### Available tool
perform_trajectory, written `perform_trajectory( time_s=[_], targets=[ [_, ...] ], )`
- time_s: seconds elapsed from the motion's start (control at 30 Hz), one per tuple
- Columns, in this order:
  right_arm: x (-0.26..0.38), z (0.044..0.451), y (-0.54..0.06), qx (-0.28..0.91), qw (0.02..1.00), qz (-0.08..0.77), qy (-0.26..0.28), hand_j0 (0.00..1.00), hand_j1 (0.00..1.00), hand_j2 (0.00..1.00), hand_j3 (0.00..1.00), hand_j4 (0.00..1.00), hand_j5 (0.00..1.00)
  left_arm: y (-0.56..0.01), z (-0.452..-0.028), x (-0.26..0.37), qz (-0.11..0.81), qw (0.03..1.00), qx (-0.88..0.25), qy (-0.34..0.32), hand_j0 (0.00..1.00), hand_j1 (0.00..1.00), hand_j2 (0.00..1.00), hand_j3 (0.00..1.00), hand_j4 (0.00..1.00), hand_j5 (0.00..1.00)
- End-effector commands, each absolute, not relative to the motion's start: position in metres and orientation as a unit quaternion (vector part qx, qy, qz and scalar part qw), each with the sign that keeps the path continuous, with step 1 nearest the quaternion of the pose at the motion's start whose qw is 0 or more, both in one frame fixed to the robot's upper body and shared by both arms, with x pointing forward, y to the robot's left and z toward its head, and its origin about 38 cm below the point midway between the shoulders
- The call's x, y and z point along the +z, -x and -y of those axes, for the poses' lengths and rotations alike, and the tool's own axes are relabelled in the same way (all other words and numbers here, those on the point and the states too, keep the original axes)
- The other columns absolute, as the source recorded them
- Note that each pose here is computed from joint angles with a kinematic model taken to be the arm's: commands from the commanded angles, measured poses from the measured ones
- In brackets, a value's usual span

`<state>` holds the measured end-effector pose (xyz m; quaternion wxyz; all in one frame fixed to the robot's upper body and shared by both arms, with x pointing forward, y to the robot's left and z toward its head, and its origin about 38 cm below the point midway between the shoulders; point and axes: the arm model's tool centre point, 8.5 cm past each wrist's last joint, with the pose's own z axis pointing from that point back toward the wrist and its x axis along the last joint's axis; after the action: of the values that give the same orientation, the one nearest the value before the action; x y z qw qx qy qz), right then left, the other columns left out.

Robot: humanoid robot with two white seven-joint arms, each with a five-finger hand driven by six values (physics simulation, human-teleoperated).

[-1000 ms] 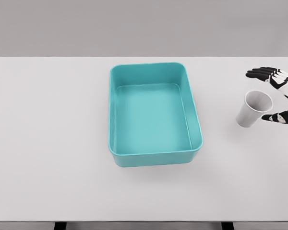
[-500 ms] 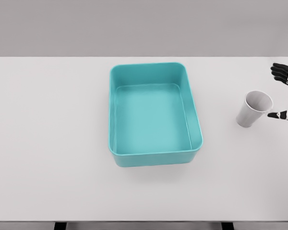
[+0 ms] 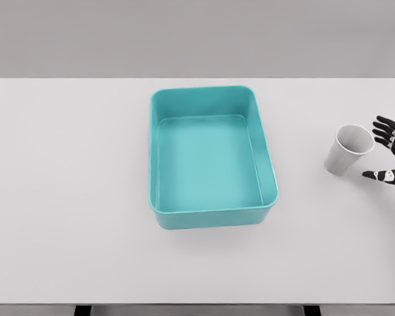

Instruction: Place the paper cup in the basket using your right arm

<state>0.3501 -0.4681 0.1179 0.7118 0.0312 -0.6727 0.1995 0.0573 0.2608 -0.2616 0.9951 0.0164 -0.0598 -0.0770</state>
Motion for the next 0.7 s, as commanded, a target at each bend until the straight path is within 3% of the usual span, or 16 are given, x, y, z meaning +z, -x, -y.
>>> perform_trajectory(
  time_s=[0.0, 0.67],
  targets=[
    [0.108, 0.461, -0.350, 0.186, 0.714, 0.674, -0.044, 1.00, 1.00, 1.00, 1.00, 1.00, 1.00, -0.057, -0.261, -0.262, 0.060, 0.995, -0.077, -0.016, 1.00, 1.00, 1.00, 1.00, 1.00, 1.00],
    [0.098, 0.439, -0.363, 0.182, 0.711, 0.676, -0.070, 1.00, 1.00, 1.00, 1.00, 1.00, 1.00, -0.057, -0.261, -0.262, 0.060, 0.995, -0.077, -0.016, 1.00, 1.00, 1.00, 1.00, 1.00, 1.00]
  ],
)
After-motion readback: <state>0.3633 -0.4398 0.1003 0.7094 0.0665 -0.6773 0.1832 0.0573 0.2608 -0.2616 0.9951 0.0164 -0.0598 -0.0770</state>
